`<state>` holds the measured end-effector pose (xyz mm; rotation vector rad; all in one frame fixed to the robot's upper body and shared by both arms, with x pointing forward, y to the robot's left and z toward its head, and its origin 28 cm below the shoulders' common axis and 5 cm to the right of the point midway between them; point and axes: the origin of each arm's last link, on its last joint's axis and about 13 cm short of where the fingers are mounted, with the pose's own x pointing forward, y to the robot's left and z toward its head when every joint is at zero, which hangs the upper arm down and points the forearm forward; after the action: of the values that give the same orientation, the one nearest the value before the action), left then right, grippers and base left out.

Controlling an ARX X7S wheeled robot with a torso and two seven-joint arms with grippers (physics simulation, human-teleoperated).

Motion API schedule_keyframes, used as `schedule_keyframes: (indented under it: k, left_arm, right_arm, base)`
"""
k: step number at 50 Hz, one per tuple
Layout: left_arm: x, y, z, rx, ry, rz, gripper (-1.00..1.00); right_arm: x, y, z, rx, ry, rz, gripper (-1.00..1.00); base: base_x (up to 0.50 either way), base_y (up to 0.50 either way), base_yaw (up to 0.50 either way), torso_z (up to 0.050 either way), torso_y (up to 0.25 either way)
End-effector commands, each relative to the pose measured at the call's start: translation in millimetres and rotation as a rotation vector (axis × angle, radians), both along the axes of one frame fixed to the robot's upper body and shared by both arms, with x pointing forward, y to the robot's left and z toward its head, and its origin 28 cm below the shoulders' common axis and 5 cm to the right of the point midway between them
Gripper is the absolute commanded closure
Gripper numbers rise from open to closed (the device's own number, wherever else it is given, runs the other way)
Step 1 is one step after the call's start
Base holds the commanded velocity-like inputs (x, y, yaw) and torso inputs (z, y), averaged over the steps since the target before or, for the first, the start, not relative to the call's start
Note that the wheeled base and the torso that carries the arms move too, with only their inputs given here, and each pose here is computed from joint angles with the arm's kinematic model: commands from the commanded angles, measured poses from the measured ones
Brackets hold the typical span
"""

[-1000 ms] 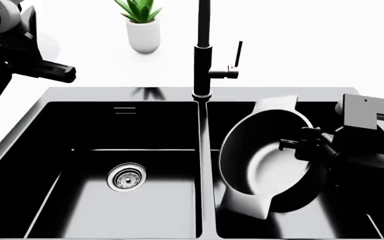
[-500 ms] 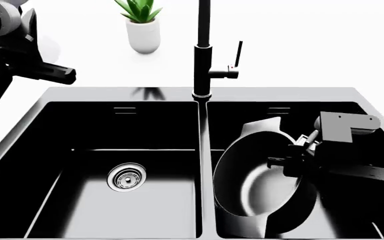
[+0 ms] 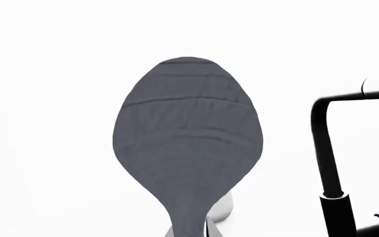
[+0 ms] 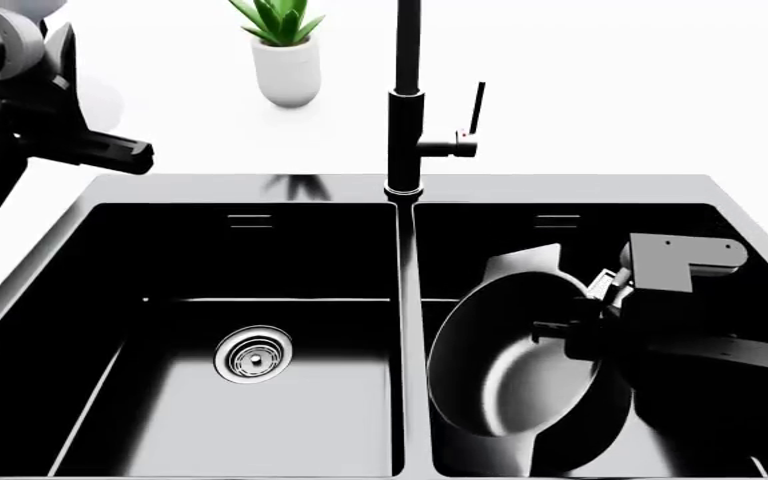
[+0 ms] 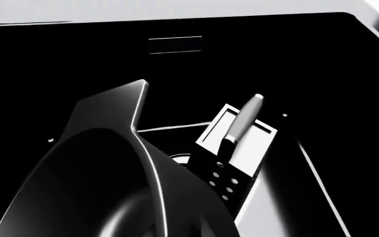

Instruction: Pick the wine glass and pot and place them in the sink. Then turn on the water.

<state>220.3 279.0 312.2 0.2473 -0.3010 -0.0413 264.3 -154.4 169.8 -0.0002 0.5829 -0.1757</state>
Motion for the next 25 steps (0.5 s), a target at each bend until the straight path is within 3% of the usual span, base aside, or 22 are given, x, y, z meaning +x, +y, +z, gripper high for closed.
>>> schedule_keyframes:
  k: [1,13,14,25]
  left_arm:
    - [-0.4,1.4,1.9,-0.006,-0.021,0.018,1.0]
    - [-1.0,0.8,2.1,-0.005,-0.022,0.015,1.0]
    - [-0.9,0.8,2.0,-0.005,-0.022,0.015,1.0]
    - [-1.5,0.7,2.9,-0.007,-0.023,0.014,1.0]
  right_arm:
    - [9.9,-2.9,6.3,-0.003,-0.073,-0.024,1.0]
    - [12.6,-2.3,-0.8,-0.002,-0.049,-0.018,1.0]
    - [12.8,-2.3,-0.9,-0.002,-0.046,-0.017,-1.0]
    - [13.1,-2.4,0.8,0.001,-0.033,-0.009,-1.0]
  base:
    - [0.0,0.0,0.0,0.0,0.0]
    - [0.0,0.0,0.0,0.001,0.002]
    - [0.0,0.0,0.0,0.0,0.0]
    - [0.0,0.0,0.0,0.0,0.0]
